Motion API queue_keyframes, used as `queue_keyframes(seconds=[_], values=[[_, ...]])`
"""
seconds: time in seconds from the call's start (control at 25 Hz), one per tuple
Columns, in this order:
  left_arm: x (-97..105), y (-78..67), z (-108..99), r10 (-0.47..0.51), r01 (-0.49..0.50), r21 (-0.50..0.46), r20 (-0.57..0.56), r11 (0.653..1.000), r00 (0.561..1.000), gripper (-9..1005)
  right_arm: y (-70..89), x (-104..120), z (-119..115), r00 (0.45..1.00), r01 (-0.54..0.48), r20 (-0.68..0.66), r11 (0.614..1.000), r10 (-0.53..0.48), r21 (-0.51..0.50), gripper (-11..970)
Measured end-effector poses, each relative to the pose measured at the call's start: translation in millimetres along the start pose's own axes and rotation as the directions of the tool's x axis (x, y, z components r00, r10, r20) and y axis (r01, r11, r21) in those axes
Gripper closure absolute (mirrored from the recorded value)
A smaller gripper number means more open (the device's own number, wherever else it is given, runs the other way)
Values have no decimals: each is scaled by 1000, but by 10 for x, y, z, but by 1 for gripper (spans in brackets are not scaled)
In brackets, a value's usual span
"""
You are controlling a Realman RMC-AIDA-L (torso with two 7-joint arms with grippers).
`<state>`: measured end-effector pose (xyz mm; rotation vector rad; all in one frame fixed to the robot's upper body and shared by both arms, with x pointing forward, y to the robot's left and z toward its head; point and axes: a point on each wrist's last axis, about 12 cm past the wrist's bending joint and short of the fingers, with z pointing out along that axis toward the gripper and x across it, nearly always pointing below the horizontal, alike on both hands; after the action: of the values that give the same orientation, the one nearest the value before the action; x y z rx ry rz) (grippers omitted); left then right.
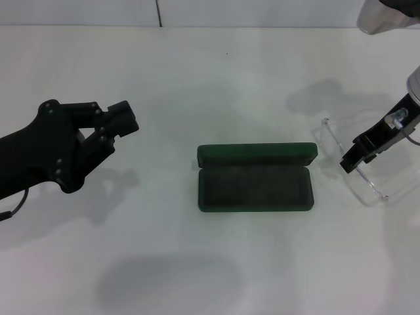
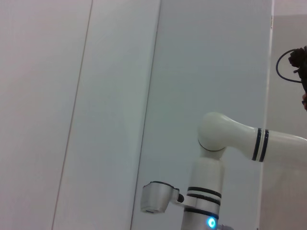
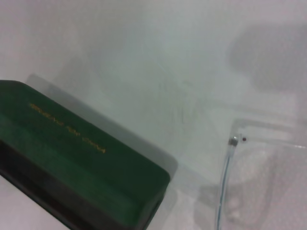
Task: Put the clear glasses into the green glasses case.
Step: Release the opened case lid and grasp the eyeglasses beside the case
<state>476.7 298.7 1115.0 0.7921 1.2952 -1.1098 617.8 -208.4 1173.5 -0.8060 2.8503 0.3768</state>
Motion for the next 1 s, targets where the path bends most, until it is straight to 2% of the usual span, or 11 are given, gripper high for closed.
queue_keyframes(seconds=[0.48, 1.0], values=[[28, -13, -1, -8, 8, -3, 5, 1000, 1000, 908, 87, -105, 115, 997, 73, 39, 997, -74, 32, 633], [36, -18, 0, -12, 12, -5, 8, 1000, 1000, 909, 110, -136, 192, 997, 73, 34, 997, -73, 10, 681]])
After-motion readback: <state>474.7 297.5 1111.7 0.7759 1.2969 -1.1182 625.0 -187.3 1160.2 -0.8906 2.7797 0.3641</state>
